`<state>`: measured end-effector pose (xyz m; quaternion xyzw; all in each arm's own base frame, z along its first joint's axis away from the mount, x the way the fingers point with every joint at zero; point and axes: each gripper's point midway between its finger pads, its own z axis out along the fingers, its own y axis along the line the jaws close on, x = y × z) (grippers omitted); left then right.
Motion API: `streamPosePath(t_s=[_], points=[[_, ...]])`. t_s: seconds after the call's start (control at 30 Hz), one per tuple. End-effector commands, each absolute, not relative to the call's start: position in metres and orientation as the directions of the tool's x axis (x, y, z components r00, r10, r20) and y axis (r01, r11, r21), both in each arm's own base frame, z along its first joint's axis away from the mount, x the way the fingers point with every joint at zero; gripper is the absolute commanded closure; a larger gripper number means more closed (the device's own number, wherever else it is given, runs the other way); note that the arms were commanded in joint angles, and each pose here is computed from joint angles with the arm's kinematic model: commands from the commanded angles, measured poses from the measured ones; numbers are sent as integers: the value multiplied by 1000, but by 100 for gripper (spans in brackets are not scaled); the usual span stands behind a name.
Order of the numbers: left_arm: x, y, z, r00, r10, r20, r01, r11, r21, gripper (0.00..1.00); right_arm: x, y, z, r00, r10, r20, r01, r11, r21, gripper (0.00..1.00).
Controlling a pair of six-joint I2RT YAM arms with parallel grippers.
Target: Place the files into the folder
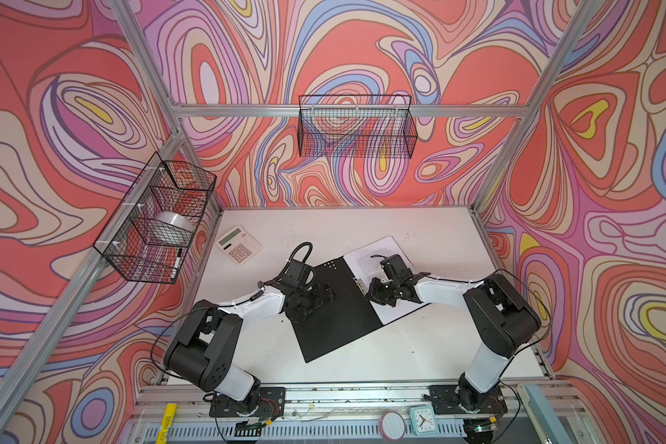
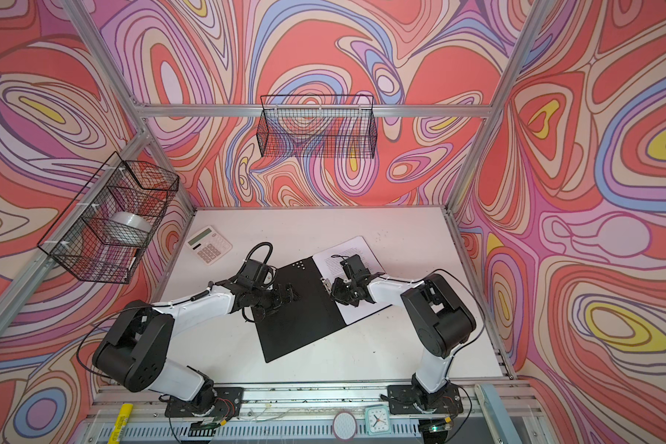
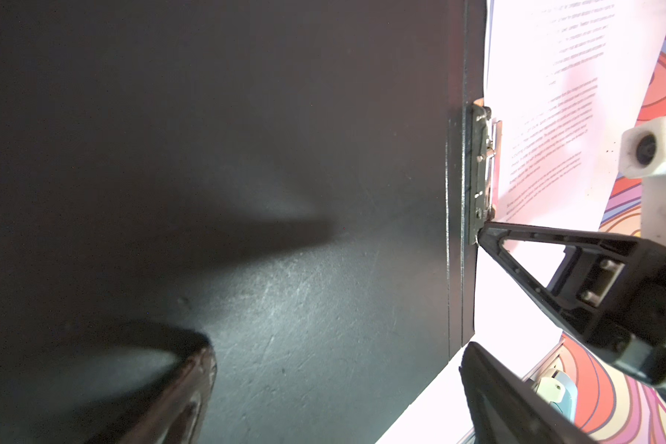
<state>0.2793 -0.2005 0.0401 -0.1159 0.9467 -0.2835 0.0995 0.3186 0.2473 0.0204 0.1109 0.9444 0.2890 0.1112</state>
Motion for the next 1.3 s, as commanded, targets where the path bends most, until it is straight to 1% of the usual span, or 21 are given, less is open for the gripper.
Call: streamPosePath(t_s=[0.0, 0.17, 0.37, 0.57, 0.6, 0.63, 0.67, 0.87, 0.93, 1.03, 1.1, 1.13, 1.2, 1.27], points=[[227, -159, -19, -955, -292, 47, -291, 896, -335, 0, 273, 192, -45, -951, 309, -28, 286, 906, 313, 100], [227, -160, -19, -955, -292, 46, -290, 895, -338, 0, 274, 205, -29, -953, 302, -22, 269, 879, 393, 100], [231, -162, -14, -957, -290, 34, -283, 895, -346, 0, 273, 225, -17, -956, 293, 16, 261, 824, 502, 100], [237, -168, -5, -960, -277, 28, -267, 888, -374, 0, 275, 231, -14, -961, 277, 12, 242, 814, 529, 100], [240, -170, -1, -961, -275, 22, -263, 885, -384, 0, 276, 232, -12, -962, 273, 7, 235, 812, 534, 98], [242, -173, 3, -963, -271, 17, -255, 881, -398, 0, 278, 232, -11, -963, 269, 1, 228, 814, 535, 94], [244, -177, 8, -965, -263, 14, -245, 877, -414, 0, 282, 234, 2, -963, 266, -26, 208, 807, 553, 90], [267, -198, 55, -977, -205, -56, -148, 845, -513, 0, 292, 227, 33, -960, 256, -117, 157, 832, 532, 55], [276, -209, 79, -980, -180, -90, -97, 815, -571, 0, 298, 220, 44, -956, 242, -169, 132, 862, 489, 42], [283, -227, 115, -981, -145, -128, -25, 750, -661, 0, 309, 204, 60, -940, 214, -267, 90, 907, 410, 28], [286, -230, 134, -976, -150, -160, 2, 724, -690, 0, 319, 191, 74, -916, 199, -347, 69, 933, 353, 19], [286, -227, 141, -971, -161, -177, 6, 722, -692, 0, 326, 180, 80, -900, 199, -388, 73, 946, 317, 16], [284, -213, 145, -957, -196, -212, -8, 751, -660, 0, 338, 158, 88, -872, 195, -449, 85, 964, 253, 14], [280, -190, 145, -933, -248, -263, -44, 800, -598, 0, 349, 136, 91, -861, 183, -475, 96, 975, 203, 13]])
